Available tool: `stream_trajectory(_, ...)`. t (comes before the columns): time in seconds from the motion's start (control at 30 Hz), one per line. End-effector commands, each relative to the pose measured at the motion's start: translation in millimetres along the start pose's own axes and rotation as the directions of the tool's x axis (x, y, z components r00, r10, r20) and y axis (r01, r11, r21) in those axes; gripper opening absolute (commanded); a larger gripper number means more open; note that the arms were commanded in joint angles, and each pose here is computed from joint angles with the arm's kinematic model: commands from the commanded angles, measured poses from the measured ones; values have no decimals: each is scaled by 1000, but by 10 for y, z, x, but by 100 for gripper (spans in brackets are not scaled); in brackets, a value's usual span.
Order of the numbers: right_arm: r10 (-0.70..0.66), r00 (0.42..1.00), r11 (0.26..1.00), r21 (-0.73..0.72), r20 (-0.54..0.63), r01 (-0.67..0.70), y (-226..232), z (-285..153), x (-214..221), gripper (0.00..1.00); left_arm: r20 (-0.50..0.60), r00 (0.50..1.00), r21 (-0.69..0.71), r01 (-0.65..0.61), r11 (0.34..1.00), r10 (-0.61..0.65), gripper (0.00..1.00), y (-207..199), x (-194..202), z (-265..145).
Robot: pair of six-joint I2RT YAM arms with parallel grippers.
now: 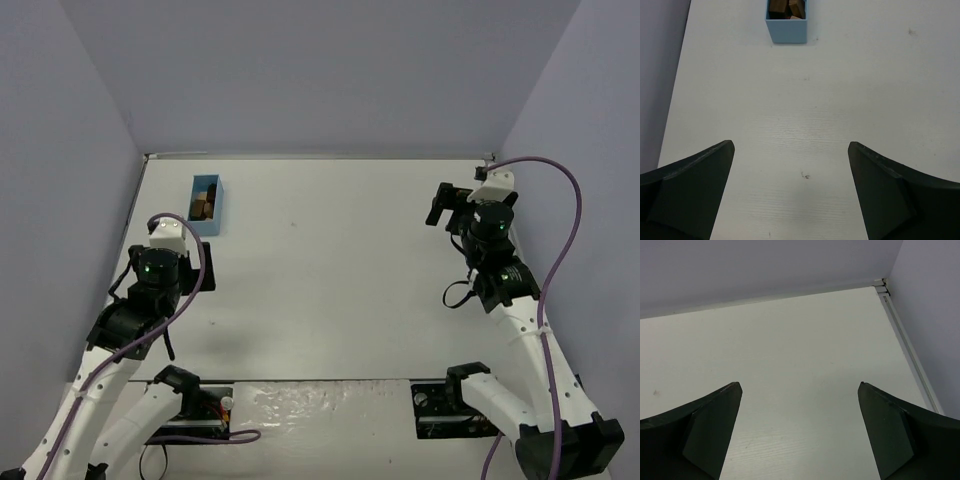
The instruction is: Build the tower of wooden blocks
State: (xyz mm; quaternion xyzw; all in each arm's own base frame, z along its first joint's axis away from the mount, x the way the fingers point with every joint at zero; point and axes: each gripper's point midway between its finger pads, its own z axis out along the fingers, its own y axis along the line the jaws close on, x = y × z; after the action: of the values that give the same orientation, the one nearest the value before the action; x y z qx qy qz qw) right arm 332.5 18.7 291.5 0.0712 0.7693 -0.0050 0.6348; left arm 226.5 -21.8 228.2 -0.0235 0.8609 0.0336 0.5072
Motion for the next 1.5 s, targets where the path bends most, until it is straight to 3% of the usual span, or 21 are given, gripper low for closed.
stream_trajectory(0.0,40,997,996,-80,69,-34,202,65,-290,100,69,997,24,32,999,-33,97,-81,-301,76)
stream_trajectory(0.3,67,997,995,-81,26,-65,252,196,-163,100,49,979,43,196,980,-198,97,-125,-562,551)
stream_trajectory(0.43,72,996,989,-126,-45,-77,373,318,62,100,-6,982,-26,190,982,-190,97,3,-676,1076)
stream_trajectory(0.67,95,989,969,-218,-116,-118,573,344,271,100,-9,968,-4,250,968,-250,96,225,-1190,1884)
stream_trajectory(0.8,88,987,969,-220,-136,-116,577,356,364,100,-49,952,3,304,953,-304,88,478,-1325,2423)
stream_trajectory(1.0,116,978,965,-212,-175,-153,574,338,522,100,-144,941,54,316,947,-306,69,598,-1301,2971)
stream_trajectory(1.2,114,976,968,-203,-184,-151,557,338,577,100,-158,949,100,290,952,-272,62,564,-1310,3321)
stream_trajectory(1.47,120,971,967,-197,-207,-162,566,377,644,100,-234,941,90,273,958,-246,60,562,-949,3590)
